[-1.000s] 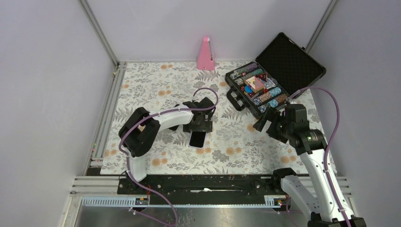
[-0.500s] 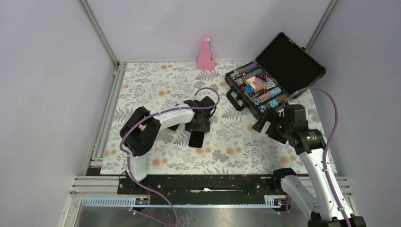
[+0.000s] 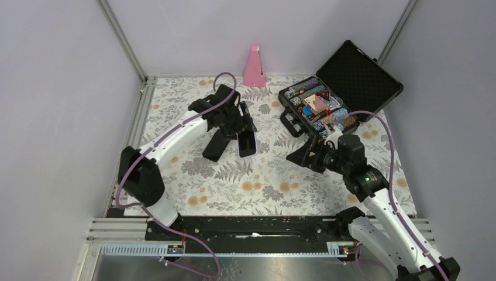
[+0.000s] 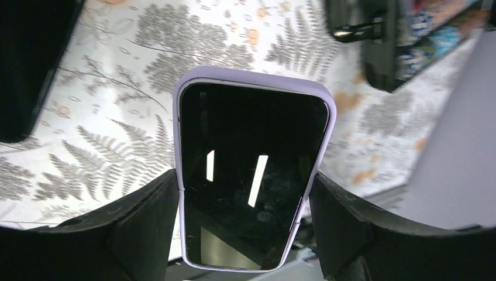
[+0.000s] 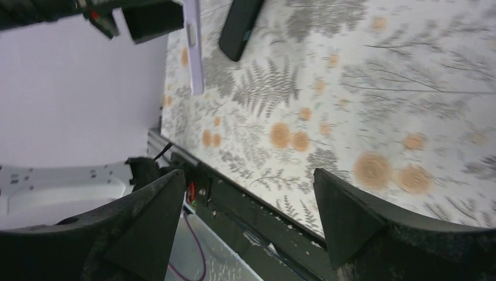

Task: Take the phone out of the phone case
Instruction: Pick up the phone at the center of the board.

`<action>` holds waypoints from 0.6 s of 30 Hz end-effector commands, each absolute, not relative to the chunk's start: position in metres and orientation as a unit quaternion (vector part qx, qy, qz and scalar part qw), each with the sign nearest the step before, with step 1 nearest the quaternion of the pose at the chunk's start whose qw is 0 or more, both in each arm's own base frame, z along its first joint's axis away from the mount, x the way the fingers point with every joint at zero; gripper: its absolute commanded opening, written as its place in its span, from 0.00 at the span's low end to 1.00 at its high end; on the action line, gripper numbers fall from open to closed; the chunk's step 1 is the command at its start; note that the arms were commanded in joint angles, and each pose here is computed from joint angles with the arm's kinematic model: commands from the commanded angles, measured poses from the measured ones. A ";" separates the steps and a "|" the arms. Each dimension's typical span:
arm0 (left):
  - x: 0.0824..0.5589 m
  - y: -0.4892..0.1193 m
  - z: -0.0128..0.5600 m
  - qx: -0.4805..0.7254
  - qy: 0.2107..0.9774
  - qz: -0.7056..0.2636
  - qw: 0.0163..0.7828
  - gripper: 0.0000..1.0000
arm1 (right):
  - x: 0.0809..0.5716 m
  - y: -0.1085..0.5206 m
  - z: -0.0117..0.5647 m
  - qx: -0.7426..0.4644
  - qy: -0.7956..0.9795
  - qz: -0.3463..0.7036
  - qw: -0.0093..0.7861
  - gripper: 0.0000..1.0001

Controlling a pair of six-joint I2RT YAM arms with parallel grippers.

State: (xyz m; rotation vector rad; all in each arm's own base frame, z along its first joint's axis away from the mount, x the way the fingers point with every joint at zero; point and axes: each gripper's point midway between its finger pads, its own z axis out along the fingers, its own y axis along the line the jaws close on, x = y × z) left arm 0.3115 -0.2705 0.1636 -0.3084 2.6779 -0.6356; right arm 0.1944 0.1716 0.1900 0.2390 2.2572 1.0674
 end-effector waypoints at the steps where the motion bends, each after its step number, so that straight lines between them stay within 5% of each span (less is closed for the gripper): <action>1: 0.299 -0.298 0.239 -0.138 0.904 -0.374 0.157 0.00 | 0.205 0.214 0.245 0.031 0.805 0.473 0.357 0.86; 18: 0.274 -0.314 0.314 -0.123 0.843 -0.506 0.133 0.00 | 0.219 0.269 0.309 0.020 0.754 0.536 0.379 0.48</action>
